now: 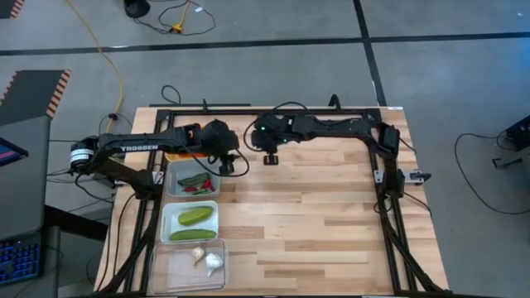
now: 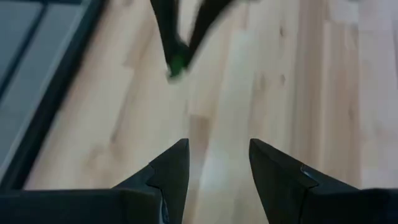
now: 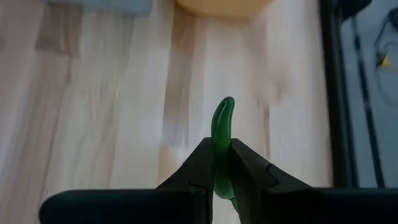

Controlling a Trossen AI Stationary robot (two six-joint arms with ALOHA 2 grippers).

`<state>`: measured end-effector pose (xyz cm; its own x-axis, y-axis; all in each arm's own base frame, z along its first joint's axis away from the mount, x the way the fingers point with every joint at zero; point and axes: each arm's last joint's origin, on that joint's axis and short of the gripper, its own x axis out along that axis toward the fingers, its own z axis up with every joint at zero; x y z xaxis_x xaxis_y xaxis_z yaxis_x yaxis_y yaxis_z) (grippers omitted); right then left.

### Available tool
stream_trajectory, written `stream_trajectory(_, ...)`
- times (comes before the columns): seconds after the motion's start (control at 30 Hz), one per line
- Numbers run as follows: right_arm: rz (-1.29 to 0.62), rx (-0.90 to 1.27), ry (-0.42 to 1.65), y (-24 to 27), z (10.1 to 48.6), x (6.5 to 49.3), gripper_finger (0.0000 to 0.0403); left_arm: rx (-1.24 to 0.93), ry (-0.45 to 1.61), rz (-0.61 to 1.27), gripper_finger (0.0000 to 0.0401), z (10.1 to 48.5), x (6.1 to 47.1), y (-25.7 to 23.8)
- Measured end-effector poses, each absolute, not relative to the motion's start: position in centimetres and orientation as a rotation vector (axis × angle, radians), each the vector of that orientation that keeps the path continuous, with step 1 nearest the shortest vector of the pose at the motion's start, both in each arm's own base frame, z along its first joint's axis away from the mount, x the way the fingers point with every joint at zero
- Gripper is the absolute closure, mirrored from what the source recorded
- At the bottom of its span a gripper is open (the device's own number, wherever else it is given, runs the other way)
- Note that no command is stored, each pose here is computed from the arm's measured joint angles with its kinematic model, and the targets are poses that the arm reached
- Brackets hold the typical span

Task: Sort produce into baskets
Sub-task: Put the green chili into the gray bin

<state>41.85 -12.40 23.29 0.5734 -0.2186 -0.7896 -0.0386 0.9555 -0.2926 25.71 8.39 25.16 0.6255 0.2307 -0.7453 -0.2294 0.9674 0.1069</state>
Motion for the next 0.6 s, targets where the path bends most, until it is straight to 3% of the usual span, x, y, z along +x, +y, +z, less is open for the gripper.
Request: stream_trajectory(0.6, -0.113, -0.356, 0.719, -10.3, 25.1, 44.1, 0.0336, 0.091, 0.801, 0.342, 0.0252, 25.7, 26.1, 8.8)
